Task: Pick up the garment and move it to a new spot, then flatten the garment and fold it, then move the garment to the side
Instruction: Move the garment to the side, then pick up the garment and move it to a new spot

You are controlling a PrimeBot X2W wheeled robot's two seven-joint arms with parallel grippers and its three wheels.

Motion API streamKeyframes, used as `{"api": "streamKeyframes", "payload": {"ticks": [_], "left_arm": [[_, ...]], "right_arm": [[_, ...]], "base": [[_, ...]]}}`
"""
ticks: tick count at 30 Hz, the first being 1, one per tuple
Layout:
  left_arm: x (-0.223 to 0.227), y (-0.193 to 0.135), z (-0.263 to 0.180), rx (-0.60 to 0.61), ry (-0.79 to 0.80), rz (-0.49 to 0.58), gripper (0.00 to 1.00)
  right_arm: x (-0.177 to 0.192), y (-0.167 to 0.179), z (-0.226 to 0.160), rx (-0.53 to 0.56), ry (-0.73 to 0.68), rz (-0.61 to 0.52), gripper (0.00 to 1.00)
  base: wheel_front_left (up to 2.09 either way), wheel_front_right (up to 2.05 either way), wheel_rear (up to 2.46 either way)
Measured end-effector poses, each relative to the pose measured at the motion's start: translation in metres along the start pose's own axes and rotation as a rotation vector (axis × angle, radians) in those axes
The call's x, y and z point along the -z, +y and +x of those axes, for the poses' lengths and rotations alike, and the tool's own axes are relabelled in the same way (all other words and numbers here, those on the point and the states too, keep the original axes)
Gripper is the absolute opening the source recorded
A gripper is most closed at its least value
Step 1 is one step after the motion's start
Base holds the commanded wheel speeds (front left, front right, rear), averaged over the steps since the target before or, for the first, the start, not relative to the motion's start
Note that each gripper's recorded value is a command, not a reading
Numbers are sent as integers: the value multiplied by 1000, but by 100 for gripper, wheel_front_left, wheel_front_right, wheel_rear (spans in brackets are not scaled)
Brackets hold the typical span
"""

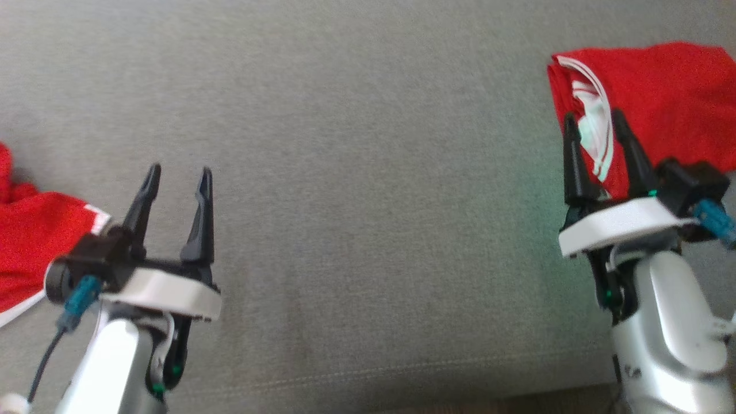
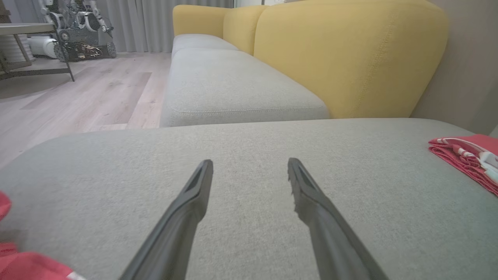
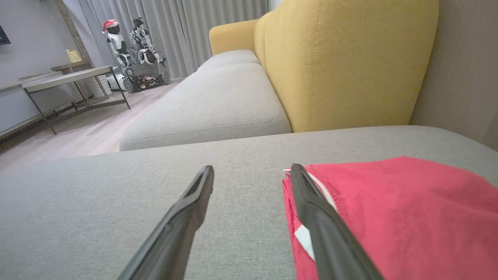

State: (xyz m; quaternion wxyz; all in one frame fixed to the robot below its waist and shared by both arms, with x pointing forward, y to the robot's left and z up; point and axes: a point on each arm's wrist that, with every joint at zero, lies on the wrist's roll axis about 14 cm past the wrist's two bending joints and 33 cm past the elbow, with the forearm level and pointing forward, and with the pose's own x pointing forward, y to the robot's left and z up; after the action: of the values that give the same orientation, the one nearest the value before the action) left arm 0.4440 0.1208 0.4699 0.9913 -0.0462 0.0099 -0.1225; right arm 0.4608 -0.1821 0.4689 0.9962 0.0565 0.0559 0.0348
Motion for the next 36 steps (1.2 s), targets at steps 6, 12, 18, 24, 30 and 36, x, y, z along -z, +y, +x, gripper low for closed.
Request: {"api": "streamKeyframes", "payload": {"ticks": [6,12,18,24,30,36], "left_arm": [[-4,16,-33,-68,9,15,100],[-13,19,-61,-99,-4,22,100],[-21,15,-81,-104,-26,43,100],[-23,13,-102,-122,-32,45,100],[-30,12,-113,-133,-46,54,100],[-34,14,-117,-142,-49,63,100]], "right_arm": [[-5,20,-20,-45,-20,3,100],[-13,31,-43,-68,-32,6,100],[-20,30,-67,-59,-36,6,100],[-25,30,-88,-52,-39,5,100],[-30,29,-103,-46,-44,1,100],[-35,27,-106,-41,-56,-9,100]], "base": [[0,0,0],[0,0,0],[0,0,0],[0,0,0],[0,0,0],[0,0,0]]}}
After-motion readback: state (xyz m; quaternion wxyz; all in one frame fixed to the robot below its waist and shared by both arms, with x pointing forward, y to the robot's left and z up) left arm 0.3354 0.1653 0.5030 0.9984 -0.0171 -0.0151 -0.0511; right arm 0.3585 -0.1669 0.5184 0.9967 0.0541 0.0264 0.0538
